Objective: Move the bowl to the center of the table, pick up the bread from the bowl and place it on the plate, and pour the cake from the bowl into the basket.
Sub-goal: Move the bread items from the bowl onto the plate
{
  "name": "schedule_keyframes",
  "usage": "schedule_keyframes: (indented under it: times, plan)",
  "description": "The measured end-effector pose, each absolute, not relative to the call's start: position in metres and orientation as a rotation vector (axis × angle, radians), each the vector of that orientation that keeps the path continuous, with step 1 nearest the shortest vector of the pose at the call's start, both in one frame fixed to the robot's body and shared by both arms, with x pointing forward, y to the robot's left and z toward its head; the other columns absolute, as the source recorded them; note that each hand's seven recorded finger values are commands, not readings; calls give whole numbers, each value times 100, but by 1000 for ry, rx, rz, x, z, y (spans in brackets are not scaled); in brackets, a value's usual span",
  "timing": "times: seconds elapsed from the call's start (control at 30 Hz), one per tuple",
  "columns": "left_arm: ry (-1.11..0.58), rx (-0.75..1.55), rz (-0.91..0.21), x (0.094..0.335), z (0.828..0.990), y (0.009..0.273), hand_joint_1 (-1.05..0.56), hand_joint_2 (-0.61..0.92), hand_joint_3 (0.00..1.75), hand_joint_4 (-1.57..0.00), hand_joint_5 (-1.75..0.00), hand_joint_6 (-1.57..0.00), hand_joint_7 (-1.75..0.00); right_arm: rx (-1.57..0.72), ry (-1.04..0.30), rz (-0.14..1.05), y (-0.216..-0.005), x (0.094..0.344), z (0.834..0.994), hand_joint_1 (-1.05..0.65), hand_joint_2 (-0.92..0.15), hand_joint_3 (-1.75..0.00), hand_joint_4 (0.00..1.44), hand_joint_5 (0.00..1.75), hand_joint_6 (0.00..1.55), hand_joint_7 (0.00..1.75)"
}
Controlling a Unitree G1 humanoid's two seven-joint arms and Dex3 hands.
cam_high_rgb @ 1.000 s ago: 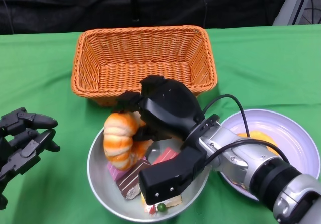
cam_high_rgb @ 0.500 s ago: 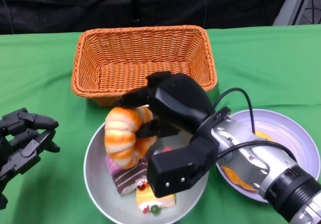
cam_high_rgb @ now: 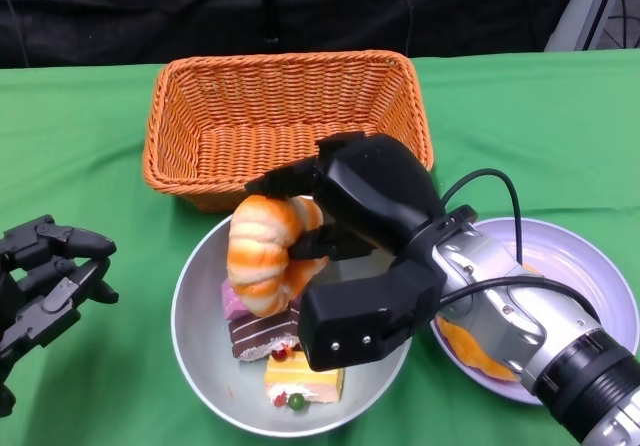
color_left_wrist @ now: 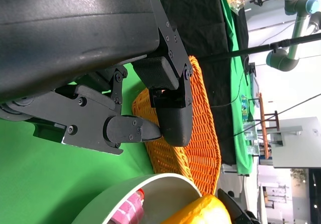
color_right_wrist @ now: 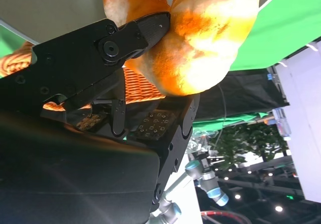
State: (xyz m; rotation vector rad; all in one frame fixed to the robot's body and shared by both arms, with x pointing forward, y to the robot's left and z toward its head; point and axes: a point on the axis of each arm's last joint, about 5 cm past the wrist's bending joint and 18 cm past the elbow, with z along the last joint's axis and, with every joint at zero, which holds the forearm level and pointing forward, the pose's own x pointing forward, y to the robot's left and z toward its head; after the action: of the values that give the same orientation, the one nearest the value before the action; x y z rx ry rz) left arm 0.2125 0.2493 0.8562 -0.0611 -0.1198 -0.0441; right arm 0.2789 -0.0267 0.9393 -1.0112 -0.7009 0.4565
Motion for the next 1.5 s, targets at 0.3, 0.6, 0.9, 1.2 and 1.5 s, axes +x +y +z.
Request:
schedule_keyframes:
  times: [0.3,0.6,0.9,1.2,1.5]
  plan:
    - [-118,-63,-44,213,856,249,-13,92,29,-76,-135,-93,-79,-1013,-680,434,-29,280,934,-24,-81,0,82,116,118,1]
    - [-118,-63,-43,213,856,249,-11,92,29,-77,-133,-93,-78,-1018,-671,422,-31,281,930,-25,-81,0,80,124,120,1]
    - [-118,-63,-41,213,856,249,-12,92,31,-76,-134,-93,-78,-1035,-686,425,-30,282,929,-29,-82,0,81,61,118,0]
    - [-118,-62,-41,213,856,249,-13,92,30,-76,-134,-92,-80,-1042,-693,429,-30,282,930,-27,-82,0,75,3,117,0]
    - [-118,-63,-41,213,856,249,-11,92,32,-76,-134,-91,-82,-1046,-703,431,-29,281,931,-28,-82,0,91,10,118,0]
